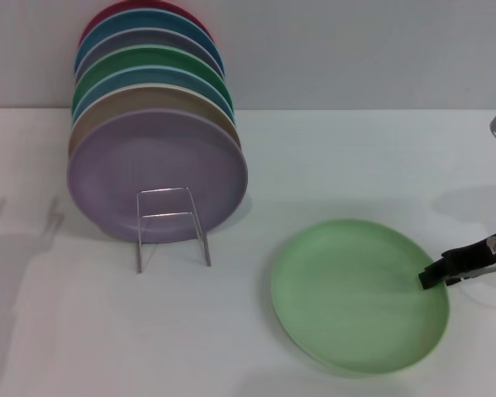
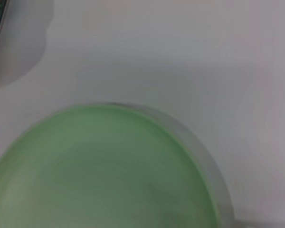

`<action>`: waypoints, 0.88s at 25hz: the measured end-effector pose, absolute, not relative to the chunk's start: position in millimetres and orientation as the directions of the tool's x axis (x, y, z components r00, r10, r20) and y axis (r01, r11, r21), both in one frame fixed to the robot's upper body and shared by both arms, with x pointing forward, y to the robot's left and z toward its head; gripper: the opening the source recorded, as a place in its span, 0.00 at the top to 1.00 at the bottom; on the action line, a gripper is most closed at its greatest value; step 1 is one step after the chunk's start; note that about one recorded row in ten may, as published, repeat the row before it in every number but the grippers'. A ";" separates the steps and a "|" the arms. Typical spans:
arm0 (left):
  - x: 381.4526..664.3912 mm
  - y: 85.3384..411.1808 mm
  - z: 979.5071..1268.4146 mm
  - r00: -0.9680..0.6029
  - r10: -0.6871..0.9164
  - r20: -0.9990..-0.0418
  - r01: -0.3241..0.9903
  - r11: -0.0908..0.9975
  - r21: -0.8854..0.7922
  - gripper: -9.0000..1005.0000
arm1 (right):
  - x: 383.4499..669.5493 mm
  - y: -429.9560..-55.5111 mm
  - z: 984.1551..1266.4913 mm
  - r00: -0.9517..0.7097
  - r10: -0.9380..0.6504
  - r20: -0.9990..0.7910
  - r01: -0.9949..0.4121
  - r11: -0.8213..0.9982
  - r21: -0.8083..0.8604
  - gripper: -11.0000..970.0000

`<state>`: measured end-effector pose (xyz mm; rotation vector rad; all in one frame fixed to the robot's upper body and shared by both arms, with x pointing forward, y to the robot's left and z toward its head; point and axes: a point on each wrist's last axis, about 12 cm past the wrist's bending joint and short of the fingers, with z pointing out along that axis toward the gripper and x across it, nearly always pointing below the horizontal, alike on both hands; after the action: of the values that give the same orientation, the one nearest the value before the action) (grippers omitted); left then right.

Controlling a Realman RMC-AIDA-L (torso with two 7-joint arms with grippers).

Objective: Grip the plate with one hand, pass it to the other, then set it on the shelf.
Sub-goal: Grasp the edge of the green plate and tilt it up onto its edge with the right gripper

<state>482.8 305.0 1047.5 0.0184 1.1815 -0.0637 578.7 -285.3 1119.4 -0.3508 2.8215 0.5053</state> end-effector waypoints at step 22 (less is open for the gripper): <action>481.2 306.6 1046.4 0.373 -0.035 -0.927 0.055 0.998 -0.015 0.19 | 580.9 -283.4 1119.0 -0.939 -0.194 -0.284 -0.280 0.910 0.306 0.86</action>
<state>481.2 306.6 1046.4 0.0188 1.1867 -0.0573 580.9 -283.4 1119.0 -0.3559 2.8253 0.5055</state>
